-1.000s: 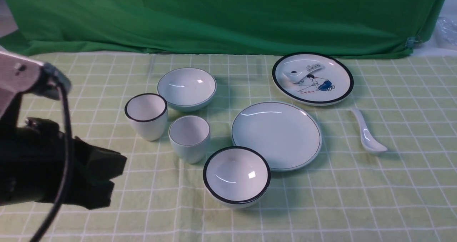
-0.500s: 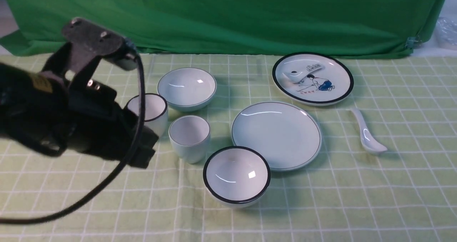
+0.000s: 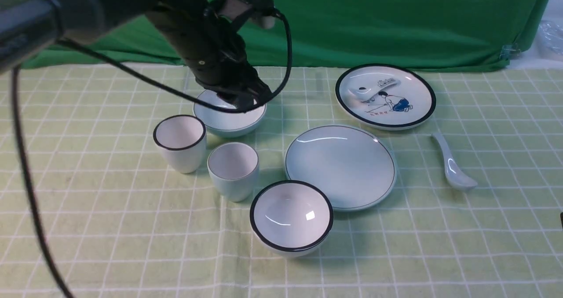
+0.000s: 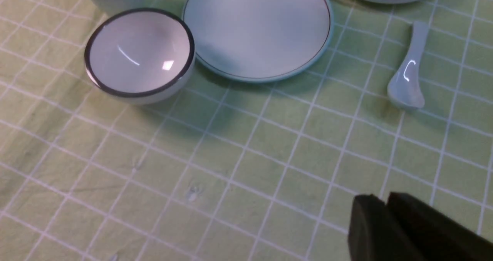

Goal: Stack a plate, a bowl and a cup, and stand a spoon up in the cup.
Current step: Use the left arm to grab a blue rice bowl

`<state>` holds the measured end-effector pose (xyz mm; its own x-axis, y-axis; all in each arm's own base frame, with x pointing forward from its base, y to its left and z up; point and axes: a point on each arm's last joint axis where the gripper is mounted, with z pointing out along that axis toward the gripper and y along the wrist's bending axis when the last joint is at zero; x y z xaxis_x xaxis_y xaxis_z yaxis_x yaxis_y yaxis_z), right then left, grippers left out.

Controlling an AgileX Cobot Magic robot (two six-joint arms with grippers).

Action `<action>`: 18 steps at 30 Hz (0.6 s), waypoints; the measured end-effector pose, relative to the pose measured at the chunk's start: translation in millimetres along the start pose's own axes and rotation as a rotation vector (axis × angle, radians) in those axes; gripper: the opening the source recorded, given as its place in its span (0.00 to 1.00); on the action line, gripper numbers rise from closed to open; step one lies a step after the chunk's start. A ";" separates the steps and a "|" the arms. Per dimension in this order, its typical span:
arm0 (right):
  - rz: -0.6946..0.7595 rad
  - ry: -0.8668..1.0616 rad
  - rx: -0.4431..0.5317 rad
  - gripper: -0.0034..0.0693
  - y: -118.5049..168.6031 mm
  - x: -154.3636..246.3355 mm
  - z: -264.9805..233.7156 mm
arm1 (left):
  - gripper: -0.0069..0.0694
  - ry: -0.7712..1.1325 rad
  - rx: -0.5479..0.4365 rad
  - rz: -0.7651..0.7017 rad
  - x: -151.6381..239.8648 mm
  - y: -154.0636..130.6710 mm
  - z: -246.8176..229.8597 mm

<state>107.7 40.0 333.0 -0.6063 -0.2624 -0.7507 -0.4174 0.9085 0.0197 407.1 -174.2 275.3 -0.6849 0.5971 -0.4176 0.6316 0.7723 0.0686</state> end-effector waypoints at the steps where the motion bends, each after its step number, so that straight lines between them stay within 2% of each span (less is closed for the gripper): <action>1: -0.001 0.000 0.000 0.17 0.0 0.0 0.1 | 0.42 0.015 -0.014 -0.007 -5.3 4.1 11.6; 3: -0.002 0.001 -0.001 0.17 0.0 -0.1 0.3 | 0.53 0.036 -0.054 -0.016 -14.4 12.4 32.8; 7: -0.003 0.001 0.000 0.17 0.0 -0.1 0.3 | 0.64 0.041 -0.046 -0.040 -27.8 17.8 63.7; 13: -0.003 0.001 0.000 0.17 0.0 0.0 0.3 | 0.64 0.047 -0.013 -0.055 -31.1 16.5 87.1; 18: -0.003 0.002 0.001 0.17 -0.1 0.0 0.3 | 0.57 0.097 -0.062 -0.019 -23.1 21.2 117.0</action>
<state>107.9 40.0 332.8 -0.6064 -0.2663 -0.7492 -0.4192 0.9078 0.0167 478.9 -197.0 180.4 -0.7306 0.5980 -0.3295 0.5965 0.7939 0.1184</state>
